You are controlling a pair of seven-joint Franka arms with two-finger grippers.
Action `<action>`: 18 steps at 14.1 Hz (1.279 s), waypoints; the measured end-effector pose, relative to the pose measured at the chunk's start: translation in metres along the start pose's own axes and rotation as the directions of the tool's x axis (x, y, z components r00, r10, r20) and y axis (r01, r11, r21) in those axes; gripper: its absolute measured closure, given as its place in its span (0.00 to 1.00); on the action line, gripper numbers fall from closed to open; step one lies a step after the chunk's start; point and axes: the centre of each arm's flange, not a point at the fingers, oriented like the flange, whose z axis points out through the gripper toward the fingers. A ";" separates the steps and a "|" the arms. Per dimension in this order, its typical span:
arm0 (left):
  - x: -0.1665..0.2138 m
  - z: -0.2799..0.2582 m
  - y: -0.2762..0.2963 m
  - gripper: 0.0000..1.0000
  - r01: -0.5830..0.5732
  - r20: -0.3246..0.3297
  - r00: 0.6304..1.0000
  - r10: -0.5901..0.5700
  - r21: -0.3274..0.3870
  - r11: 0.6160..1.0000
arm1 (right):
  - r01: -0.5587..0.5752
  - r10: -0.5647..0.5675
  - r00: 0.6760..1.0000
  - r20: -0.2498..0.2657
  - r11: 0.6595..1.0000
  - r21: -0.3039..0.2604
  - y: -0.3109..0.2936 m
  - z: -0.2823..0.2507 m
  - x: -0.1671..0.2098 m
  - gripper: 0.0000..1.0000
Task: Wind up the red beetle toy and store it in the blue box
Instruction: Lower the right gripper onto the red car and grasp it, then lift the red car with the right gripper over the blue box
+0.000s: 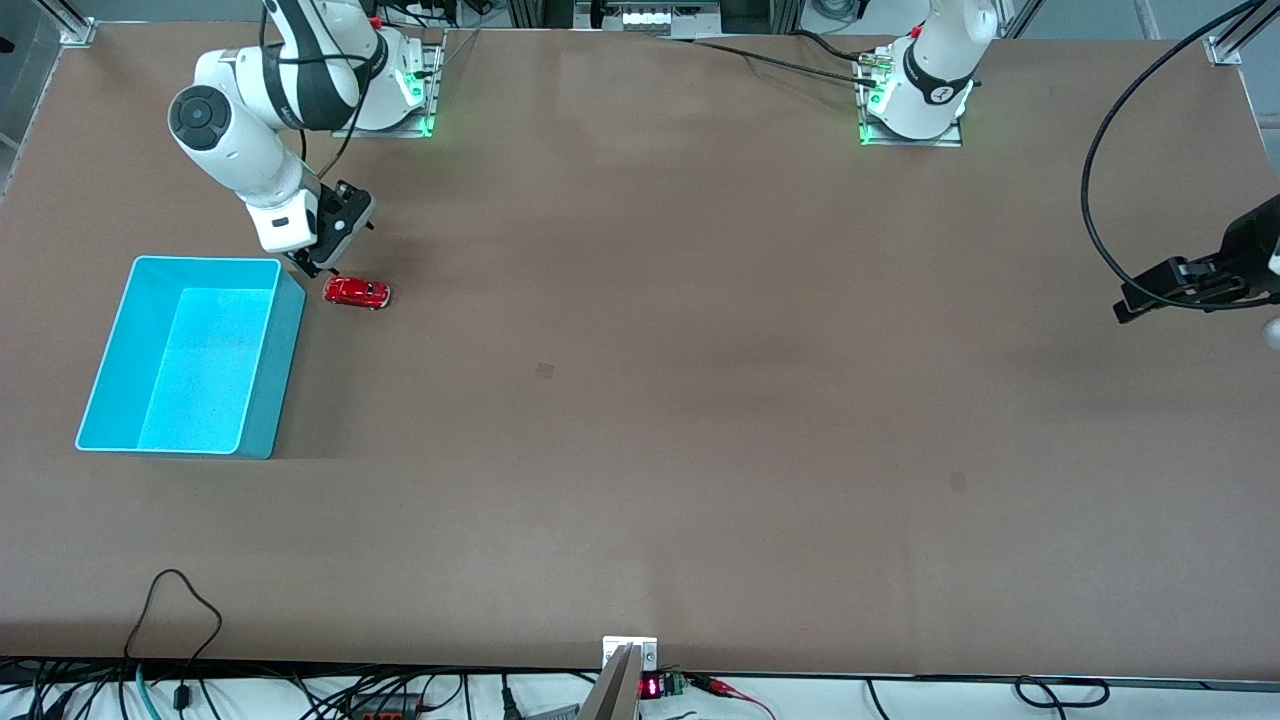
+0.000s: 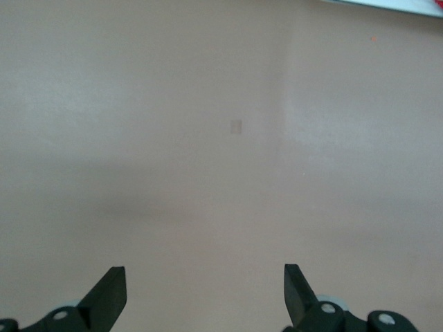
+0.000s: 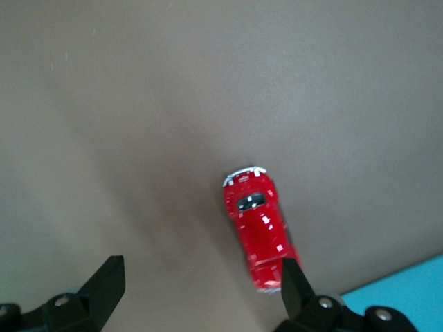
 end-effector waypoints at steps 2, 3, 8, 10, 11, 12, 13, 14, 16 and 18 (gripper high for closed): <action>-0.004 0.009 -0.001 0.00 -0.005 0.009 1.000 0.005 0.001 1.000 | 0.105 -0.105 0.994 -0.012 0.994 -0.030 0.014 0.018 -0.013 0.00; -0.006 0.014 -0.002 0.00 -0.006 0.000 1.000 0.006 0.001 1.000 | 0.133 -0.133 0.991 -0.014 0.990 -0.040 0.019 0.029 -0.018 0.00; -0.014 0.025 -0.004 0.00 -0.004 -0.053 0.999 0.004 -0.003 1.000 | 0.167 -0.168 0.986 -0.014 0.985 -0.047 0.024 0.075 -0.022 0.00; -0.016 0.021 -0.004 0.00 -0.004 -0.063 0.998 0.004 -0.003 1.000 | 0.170 -0.170 0.985 -0.011 0.985 -0.037 0.023 0.082 -0.022 0.01; -0.017 0.019 -0.004 0.00 -0.003 -0.066 0.998 0.003 -0.004 1.000 | 0.170 -0.171 0.985 -0.011 0.985 -0.035 0.023 0.083 -0.022 0.07; -0.017 0.018 -0.004 0.00 -0.004 -0.067 0.998 0.003 -0.004 1.000 | 0.172 -0.172 0.985 -0.012 0.984 -0.037 0.024 0.082 -0.021 0.07; -0.018 0.018 -0.004 0.00 -0.004 -0.062 0.998 0.004 -0.003 1.000 | 0.173 -0.173 0.985 -0.013 0.984 -0.042 0.026 0.081 -0.020 0.14; -0.019 0.019 -0.005 0.00 -0.004 -0.053 0.999 0.004 -0.002 1.000 | 0.173 -0.174 0.985 -0.015 0.984 -0.049 0.029 0.079 -0.018 0.24; -0.020 0.016 -0.004 0.00 -0.005 -0.052 0.999 0.005 -0.003 1.000 | 0.171 -0.172 0.985 -0.019 0.983 -0.060 0.034 0.075 -0.016 0.47; -0.024 0.014 -0.002 0.00 -0.026 -0.035 0.999 0.025 -0.001 1.000 | 0.162 -0.165 0.986 -0.026 0.984 -0.080 0.042 0.069 -0.011 0.56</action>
